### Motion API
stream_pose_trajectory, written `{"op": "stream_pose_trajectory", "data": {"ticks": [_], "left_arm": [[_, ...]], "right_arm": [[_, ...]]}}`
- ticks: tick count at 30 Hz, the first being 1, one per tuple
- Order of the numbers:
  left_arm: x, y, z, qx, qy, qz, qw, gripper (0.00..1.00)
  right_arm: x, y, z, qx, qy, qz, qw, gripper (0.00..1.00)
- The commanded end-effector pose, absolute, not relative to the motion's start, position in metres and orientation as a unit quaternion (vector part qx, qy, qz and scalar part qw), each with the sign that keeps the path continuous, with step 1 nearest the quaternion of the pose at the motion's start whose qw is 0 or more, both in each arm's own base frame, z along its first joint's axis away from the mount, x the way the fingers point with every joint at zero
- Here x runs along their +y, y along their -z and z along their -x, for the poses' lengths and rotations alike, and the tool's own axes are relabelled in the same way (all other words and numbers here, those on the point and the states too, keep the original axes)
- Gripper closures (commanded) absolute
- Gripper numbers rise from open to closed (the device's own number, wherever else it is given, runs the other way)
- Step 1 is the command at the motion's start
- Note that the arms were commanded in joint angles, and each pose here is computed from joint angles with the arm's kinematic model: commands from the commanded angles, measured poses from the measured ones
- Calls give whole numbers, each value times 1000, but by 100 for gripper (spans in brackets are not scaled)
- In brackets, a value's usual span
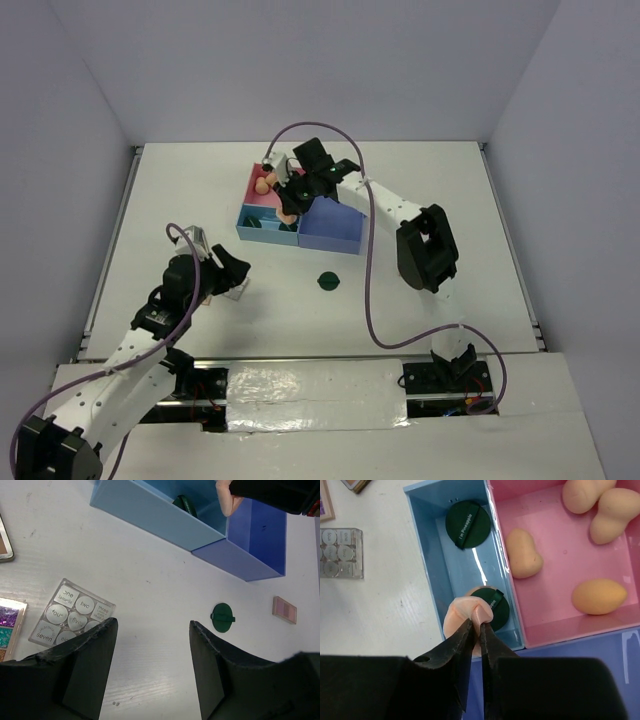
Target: Organize the makeup
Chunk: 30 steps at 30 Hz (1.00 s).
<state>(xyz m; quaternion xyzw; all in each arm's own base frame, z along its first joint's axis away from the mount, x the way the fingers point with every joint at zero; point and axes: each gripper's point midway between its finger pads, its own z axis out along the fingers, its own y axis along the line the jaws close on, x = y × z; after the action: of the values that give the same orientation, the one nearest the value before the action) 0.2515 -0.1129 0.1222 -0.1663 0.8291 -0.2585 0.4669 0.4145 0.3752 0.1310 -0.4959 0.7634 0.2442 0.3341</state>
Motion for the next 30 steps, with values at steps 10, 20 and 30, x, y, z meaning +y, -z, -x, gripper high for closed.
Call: {"op": "stream_pose_trajectory", "data": {"ticks": [10,20,30], "left_arm": [[-119,-131,-258,818,279,165,476,29],[-125,-134,-261,813,293,157,477,29],[-144,-133,-264,813,328,125,464,34]], "right_arm": [[381,-125,-420,764,-227,498,342,62],[380,-129,-420,763,-223,498,346,55],[381,-147,-415,757,-234,497,354,46]]}}
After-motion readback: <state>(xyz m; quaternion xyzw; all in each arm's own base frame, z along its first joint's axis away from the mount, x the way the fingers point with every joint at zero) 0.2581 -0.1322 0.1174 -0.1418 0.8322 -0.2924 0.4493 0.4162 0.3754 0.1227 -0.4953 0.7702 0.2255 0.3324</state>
